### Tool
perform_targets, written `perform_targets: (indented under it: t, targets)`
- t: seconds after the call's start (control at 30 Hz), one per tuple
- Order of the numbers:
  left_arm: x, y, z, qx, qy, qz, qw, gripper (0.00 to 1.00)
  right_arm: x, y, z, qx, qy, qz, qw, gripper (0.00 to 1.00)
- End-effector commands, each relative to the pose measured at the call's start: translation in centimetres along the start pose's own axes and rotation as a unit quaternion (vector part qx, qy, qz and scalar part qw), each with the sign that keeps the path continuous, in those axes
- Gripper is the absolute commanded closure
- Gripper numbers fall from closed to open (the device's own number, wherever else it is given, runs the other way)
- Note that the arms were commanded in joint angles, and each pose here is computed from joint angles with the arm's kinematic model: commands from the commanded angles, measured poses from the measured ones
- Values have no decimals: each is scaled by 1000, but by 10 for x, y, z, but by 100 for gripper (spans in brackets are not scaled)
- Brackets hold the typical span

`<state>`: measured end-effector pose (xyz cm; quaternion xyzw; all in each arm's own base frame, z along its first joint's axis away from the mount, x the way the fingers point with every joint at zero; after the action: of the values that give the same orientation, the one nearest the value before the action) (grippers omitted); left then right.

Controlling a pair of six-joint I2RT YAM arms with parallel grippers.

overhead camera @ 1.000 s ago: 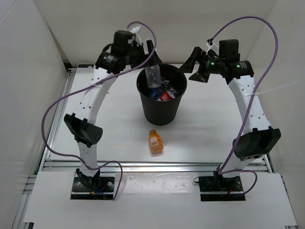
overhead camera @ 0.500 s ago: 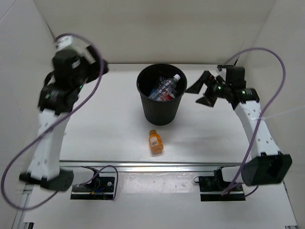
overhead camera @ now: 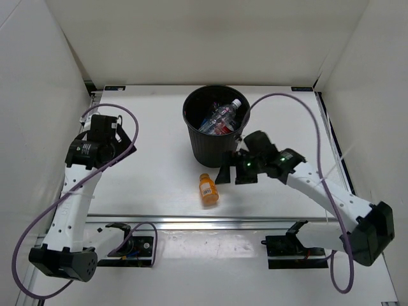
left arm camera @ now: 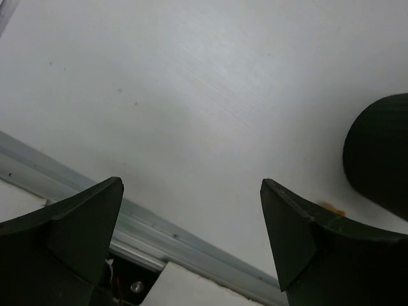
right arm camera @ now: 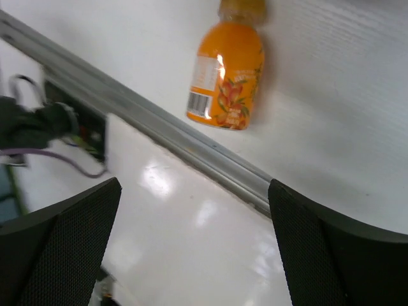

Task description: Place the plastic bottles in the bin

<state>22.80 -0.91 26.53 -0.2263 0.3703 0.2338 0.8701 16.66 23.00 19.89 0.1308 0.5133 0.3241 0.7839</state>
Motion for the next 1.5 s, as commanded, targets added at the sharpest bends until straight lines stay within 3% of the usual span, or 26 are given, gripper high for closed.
perform_targets:
  t: [0.0, 0.2, 0.3, 0.4, 0.67, 0.77, 0.8, 0.87, 1.03, 1.23, 1.37, 1.43, 1.47]
  targets:
    - [-23, 10, -5, -20, -9, -25, 999, 0, 35, -9, -15, -52, -3, -70, 996, 0]
    - [-29, 21, -19, -1, 7, -31, 999, 0, 85, -14, -29, -98, 14, -139, 985, 1]
    - [-27, 23, -31, 14, 32, -37, 999, 0, 102, -13, -24, -110, -18, -158, 981, 1]
    - [-27, 29, -46, 24, 56, -40, 997, 0, 109, -9, -22, -115, -40, -143, 982, 1]
    - [-36, 41, -52, 48, 48, -39, 997, 0, 137, -6, -24, -116, -35, -140, 983, 1]
    - [-38, 45, -53, 57, 44, -34, 997, 0, 147, -12, -29, -117, -24, -149, 982, 6]
    - [-38, 46, -54, 63, 45, -31, 997, 0, 150, -12, -32, -112, -17, -145, 983, 14]
    - [-40, 48, -53, 61, 38, -31, 997, 0, 152, -12, -35, -103, -10, -143, 984, 19]
    - [-44, 54, -51, 52, 12, -27, 998, 0, 121, -1, -58, -105, 17, -144, 984, 33]
    - [-46, 62, -46, 32, -12, -8, 999, 0, 30, 68, -58, -143, -1, -107, 984, 39]
    - [-40, 67, -47, 10, -19, 17, 1000, 0, -43, 107, 3, -173, -88, -111, 975, 39]
    - [-35, 68, -46, 8, -23, 30, 999, 0, -76, 111, 73, -163, -173, -146, 960, 39]
    - [-31, 69, -49, 12, -17, 36, 999, 0, -84, 111, 97, -199, -193, -150, 949, 39]
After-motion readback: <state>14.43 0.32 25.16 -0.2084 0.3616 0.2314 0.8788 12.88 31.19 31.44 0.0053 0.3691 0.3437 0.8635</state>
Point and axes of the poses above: each gripper's point midway between its finger pads, its own x axis out along the fingers, its own y axis along the line the jaws close on, z = x × y, the point moved 3 cm from there along -x, back along the fingers, and after that the axes turned 6 degrees about -x, right-handed, at the moved point
